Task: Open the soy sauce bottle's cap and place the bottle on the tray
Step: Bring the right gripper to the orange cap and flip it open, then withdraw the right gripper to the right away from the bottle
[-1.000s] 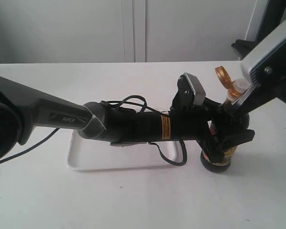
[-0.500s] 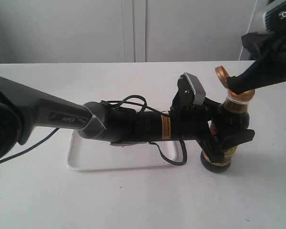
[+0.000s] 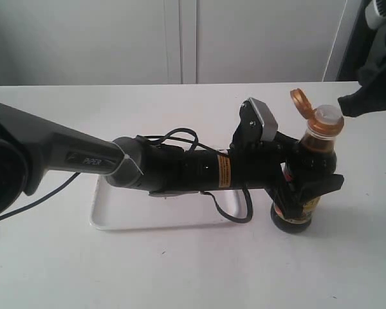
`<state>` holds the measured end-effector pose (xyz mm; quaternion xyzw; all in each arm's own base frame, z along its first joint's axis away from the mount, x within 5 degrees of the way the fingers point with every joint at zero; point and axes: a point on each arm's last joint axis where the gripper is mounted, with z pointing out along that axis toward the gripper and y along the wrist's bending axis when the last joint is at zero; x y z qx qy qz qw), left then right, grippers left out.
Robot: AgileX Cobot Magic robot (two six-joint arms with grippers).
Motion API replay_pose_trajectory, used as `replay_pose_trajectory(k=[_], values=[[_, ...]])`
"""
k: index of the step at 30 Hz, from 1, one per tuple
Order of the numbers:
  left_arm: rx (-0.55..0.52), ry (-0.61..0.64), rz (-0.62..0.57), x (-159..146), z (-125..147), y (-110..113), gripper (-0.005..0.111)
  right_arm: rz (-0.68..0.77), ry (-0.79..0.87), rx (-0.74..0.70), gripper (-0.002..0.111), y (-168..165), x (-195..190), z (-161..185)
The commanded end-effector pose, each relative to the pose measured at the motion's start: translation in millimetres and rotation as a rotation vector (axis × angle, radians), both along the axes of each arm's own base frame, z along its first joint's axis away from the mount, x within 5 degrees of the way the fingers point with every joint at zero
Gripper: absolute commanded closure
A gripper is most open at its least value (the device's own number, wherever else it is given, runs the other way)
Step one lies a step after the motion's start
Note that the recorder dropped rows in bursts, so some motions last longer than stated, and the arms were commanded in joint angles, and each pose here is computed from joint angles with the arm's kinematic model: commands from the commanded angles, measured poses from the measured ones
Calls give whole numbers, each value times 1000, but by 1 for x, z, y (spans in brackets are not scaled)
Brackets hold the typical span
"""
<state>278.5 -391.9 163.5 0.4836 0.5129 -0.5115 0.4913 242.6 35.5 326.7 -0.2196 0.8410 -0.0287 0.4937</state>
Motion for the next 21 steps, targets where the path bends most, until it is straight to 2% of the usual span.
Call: replay_pose_trajectory(k=[1, 5, 12, 21], values=[[62, 5, -21, -5, -7, -1, 107, -51, 142, 8, 108, -13, 10, -8], [64, 7, -22, -5, -7, -1, 107, -150, 202, 80, 108, -24, 17, -16], [64, 13, -22, -5, -7, -1, 107, -279, 234, 47, 108, -38, 20, -23], [47, 10, -20, -5, 1, -1, 107, -280, 241, 39, 108, -38, 19, -27]])
